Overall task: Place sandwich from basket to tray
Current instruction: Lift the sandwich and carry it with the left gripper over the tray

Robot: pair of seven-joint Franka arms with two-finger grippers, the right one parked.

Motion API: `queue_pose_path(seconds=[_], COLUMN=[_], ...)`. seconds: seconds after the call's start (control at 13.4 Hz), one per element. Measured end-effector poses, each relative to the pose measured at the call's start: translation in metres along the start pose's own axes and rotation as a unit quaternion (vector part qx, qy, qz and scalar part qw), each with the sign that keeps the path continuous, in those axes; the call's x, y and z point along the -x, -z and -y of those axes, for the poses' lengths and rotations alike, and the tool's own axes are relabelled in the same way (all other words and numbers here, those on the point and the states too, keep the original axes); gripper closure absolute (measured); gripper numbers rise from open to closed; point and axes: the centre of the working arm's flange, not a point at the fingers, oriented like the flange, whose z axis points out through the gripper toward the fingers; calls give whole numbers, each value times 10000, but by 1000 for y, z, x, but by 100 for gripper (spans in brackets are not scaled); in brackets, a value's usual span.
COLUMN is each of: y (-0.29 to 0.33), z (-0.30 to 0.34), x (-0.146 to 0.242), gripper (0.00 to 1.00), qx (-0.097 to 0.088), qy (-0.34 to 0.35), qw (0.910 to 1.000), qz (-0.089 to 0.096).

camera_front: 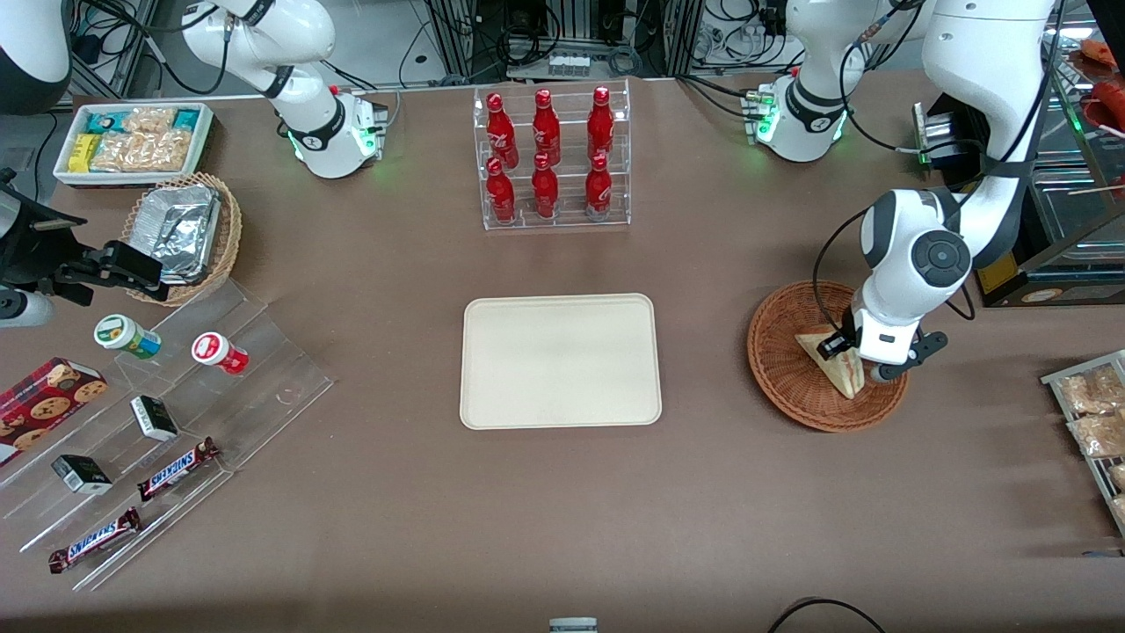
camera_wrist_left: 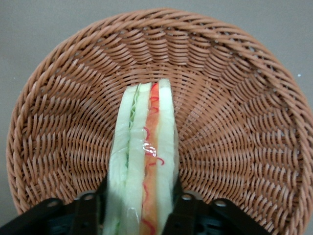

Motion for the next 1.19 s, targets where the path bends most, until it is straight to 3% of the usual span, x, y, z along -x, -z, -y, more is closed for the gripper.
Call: queue_pose_path(seconds=[0.22,0.45,0.6,0.74,0.89,1.19], y=[14,71,131,184,212,195], z=[-6,-24,-50,-88,-131,-225], x=[-9,-24,-22,-6,24,100], gripper=[69,76,84,84,84,84], qx=[-73,-399,-557,-570,-455,-451], qy=[-11,-63,-145,-249,-567,-1489], qw=[10000,9986,9974,9974,9972,9877], qz=[48,345,435,364,198,175])
